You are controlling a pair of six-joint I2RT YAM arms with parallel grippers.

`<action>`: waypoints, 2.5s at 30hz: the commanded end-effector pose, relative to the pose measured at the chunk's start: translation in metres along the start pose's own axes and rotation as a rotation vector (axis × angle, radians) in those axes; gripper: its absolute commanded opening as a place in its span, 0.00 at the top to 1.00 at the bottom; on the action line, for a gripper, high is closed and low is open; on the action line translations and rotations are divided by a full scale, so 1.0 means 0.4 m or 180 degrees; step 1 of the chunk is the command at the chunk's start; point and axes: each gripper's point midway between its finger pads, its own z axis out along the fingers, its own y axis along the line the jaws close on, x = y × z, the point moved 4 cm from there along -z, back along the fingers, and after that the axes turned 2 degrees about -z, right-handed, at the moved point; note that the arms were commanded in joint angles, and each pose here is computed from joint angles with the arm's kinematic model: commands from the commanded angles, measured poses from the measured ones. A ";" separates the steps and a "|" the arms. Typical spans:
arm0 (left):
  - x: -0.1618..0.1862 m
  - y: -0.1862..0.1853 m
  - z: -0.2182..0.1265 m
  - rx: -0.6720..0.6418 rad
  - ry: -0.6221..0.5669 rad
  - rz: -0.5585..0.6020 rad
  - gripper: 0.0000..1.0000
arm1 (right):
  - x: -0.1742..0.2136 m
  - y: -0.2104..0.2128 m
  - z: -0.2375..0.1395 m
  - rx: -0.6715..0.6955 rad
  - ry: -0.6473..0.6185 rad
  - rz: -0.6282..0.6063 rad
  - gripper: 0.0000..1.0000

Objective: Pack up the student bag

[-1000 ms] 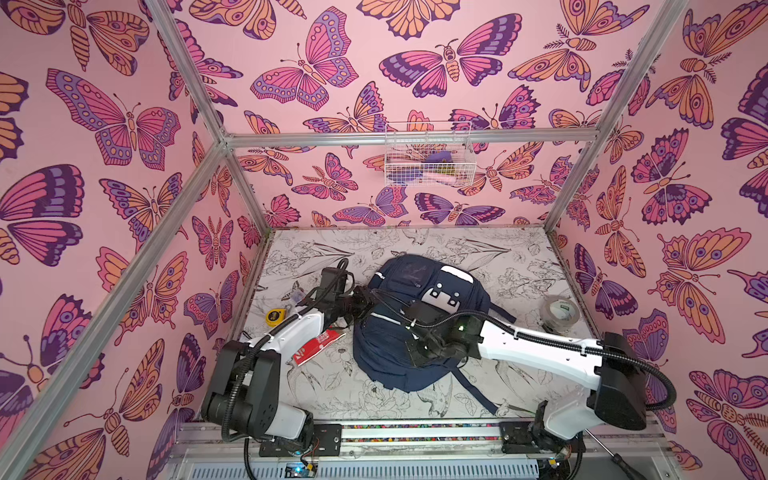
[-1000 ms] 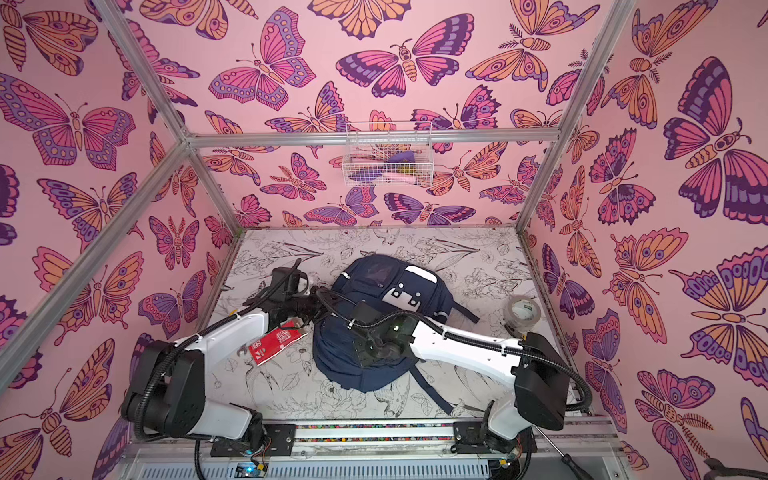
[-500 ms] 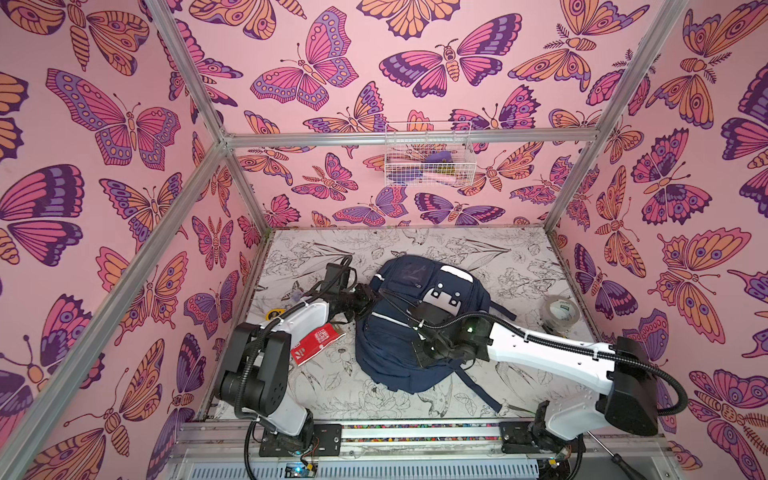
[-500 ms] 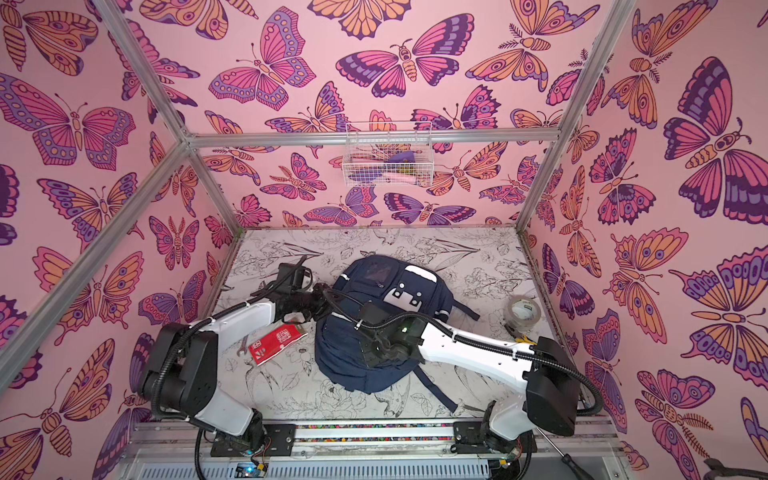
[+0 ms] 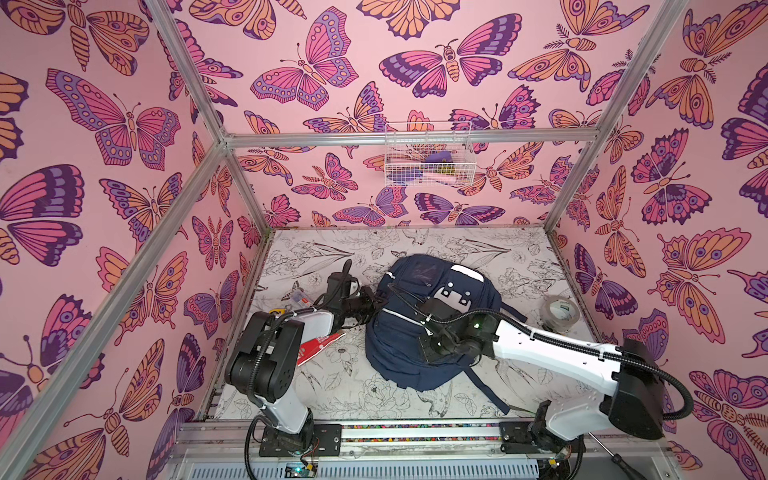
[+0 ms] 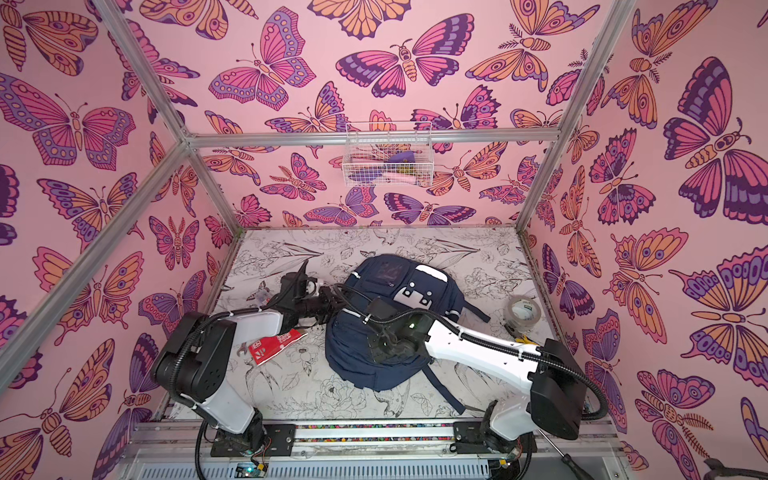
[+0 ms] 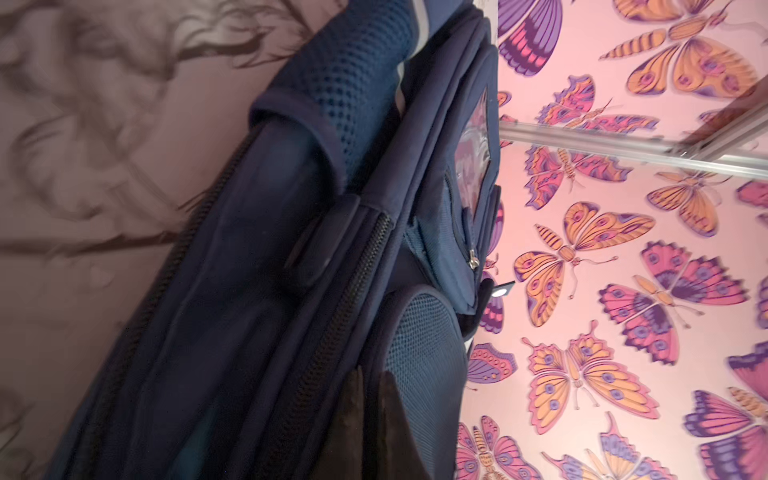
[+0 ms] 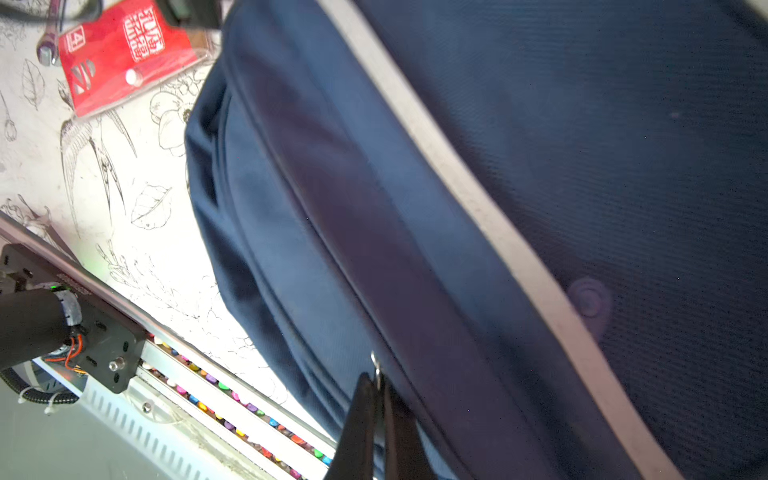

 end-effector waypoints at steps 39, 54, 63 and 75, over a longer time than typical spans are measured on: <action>0.146 -0.111 -0.099 0.1110 -0.0555 -0.0579 1.00 | -0.277 0.238 0.120 -0.0764 -0.0369 -0.0108 1.00; 0.091 -0.078 -0.292 -0.0766 -0.1420 0.0987 0.30 | -0.128 0.239 -0.008 -0.0880 -0.0112 -0.0422 0.41; -0.071 0.022 -0.370 -0.1957 -0.1357 0.1083 0.00 | -0.092 0.194 -0.075 -0.0850 -0.0414 -0.0364 0.38; -0.254 0.150 -0.353 -0.2973 -0.0983 0.0836 0.03 | -0.081 0.144 -0.100 -0.0750 -0.0752 -0.0284 0.37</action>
